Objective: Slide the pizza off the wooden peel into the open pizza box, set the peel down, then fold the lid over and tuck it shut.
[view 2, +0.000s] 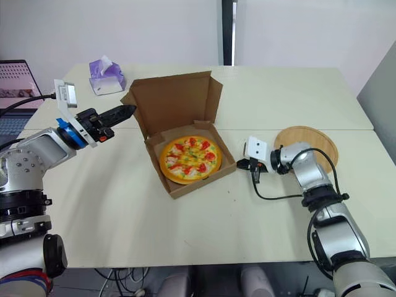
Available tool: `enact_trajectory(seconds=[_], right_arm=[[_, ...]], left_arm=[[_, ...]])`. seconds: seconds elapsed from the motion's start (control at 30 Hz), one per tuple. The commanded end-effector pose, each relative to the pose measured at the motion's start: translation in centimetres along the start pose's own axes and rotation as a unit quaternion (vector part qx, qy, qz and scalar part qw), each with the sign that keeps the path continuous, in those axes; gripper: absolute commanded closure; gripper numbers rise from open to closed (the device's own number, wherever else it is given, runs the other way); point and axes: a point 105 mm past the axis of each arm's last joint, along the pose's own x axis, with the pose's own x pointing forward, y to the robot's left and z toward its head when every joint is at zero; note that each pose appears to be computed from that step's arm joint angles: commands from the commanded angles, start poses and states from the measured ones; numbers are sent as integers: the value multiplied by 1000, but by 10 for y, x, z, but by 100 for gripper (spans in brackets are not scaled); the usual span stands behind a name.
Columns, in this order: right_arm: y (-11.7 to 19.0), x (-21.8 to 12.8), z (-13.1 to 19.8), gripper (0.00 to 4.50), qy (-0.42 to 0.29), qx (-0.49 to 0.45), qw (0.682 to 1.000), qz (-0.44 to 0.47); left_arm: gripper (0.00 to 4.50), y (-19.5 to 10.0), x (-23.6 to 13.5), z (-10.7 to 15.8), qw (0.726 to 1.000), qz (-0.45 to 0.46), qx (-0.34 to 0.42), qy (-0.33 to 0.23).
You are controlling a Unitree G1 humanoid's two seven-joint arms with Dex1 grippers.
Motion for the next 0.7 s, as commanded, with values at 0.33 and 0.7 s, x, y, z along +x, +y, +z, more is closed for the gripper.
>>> enact_trajectory(seconds=[0.33, 0.7], right_arm=[[44, 14, 48, 449, -65, 3, 997, 31], [-40, -20, 51, 449, -68, 1, 980, -187]], left_arm=[[450, -10, 21, 14, 999, -36, 25, -12], [450, -6, 30, 22, 998, -32, 39, -30]])
